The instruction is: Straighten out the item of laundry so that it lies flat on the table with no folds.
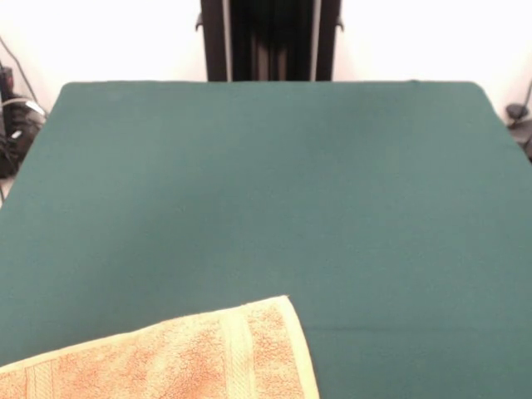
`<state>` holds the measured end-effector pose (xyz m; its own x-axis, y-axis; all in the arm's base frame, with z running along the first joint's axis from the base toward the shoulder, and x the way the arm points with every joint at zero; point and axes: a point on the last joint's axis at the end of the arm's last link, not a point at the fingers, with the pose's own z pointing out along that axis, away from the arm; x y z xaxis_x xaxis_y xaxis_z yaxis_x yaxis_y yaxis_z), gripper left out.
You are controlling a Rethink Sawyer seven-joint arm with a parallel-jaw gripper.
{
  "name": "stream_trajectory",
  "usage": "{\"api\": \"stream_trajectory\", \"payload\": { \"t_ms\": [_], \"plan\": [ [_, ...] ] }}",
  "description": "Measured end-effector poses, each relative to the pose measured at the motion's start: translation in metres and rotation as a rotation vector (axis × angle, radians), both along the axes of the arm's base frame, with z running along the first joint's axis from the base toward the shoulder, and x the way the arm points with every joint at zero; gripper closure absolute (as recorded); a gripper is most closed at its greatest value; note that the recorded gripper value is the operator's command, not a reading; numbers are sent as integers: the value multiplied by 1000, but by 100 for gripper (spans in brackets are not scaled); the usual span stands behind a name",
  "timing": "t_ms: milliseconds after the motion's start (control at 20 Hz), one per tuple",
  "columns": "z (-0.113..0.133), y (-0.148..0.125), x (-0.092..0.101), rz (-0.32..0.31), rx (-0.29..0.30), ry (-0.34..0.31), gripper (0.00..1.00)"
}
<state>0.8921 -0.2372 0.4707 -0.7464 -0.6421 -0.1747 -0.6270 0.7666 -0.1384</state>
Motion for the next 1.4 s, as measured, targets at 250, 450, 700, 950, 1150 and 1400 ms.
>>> {"api": "stream_trajectory", "payload": {
  "t_ms": [250, 450, 700, 950, 1150, 1400],
  "plan": [
    [1, -5, 4, -25, 1, 7, 100],
    [-13, -2, 6, -2, 53, 7, 100],
    [-59, -7, 13, 39, 164, -17, 100],
    [-115, -27, 18, 18, 205, -26, 100],
    [-162, -40, 20, -8, 212, -9, 100],
    [-218, -41, 22, -26, 240, 10, 100]
  ]
}}
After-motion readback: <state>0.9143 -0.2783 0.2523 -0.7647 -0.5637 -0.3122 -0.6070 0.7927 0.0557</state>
